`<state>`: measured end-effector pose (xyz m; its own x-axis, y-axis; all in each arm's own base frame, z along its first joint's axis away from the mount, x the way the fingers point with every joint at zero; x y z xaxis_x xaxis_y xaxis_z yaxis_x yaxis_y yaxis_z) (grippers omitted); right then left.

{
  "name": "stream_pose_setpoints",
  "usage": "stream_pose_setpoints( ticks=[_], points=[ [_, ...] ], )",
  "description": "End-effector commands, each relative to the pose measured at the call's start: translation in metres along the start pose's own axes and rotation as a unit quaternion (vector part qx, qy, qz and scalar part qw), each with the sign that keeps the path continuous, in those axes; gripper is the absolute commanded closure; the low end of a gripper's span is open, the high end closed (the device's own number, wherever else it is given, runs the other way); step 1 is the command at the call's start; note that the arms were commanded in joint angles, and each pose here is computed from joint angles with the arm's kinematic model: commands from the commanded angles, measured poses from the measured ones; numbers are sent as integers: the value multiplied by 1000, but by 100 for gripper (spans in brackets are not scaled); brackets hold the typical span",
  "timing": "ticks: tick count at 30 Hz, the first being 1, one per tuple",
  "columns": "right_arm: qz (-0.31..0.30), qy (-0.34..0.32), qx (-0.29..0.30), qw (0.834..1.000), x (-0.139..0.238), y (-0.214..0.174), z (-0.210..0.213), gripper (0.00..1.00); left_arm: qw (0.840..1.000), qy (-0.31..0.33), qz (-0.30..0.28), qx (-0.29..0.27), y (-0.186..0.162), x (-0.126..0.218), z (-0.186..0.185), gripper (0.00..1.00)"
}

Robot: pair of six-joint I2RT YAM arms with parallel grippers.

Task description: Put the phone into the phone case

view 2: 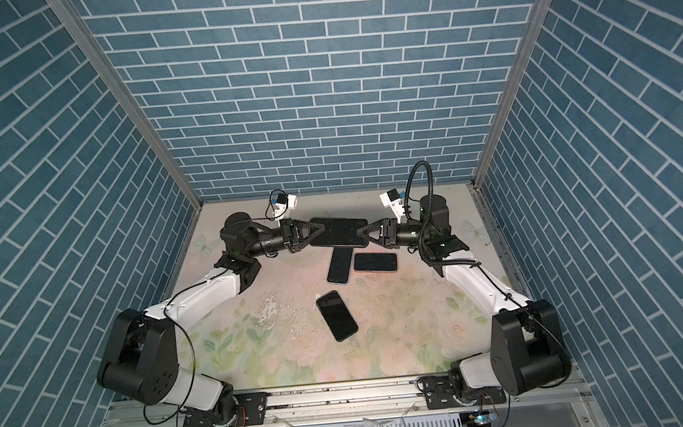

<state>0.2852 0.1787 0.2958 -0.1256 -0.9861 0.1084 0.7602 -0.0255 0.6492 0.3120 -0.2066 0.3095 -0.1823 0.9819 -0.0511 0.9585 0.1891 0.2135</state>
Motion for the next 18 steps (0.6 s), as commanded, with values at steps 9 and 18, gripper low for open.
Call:
stream_pose_setpoints(
  ticks=[9,18],
  points=[
    [-16,16,22,1000,-1,-2,8,70,998,-30,-18,-44,2,1,-21,100],
    [-1,-27,-26,999,-3,-7,-9,96,998,-27,-22,-46,0,3,-20,100]
  ],
)
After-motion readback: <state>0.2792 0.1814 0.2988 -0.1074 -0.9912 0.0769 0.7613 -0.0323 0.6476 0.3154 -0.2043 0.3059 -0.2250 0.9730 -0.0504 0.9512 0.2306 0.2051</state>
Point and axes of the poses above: each gripper's point midway between its finger pads, its own x axis back along the fingers, its own z axis along the line the jaws close on, y = z × x, the point moved 8 cm from there along x, back along the fingers, and after that the axes turned 11 degrees about x, right-handed, at the moved point
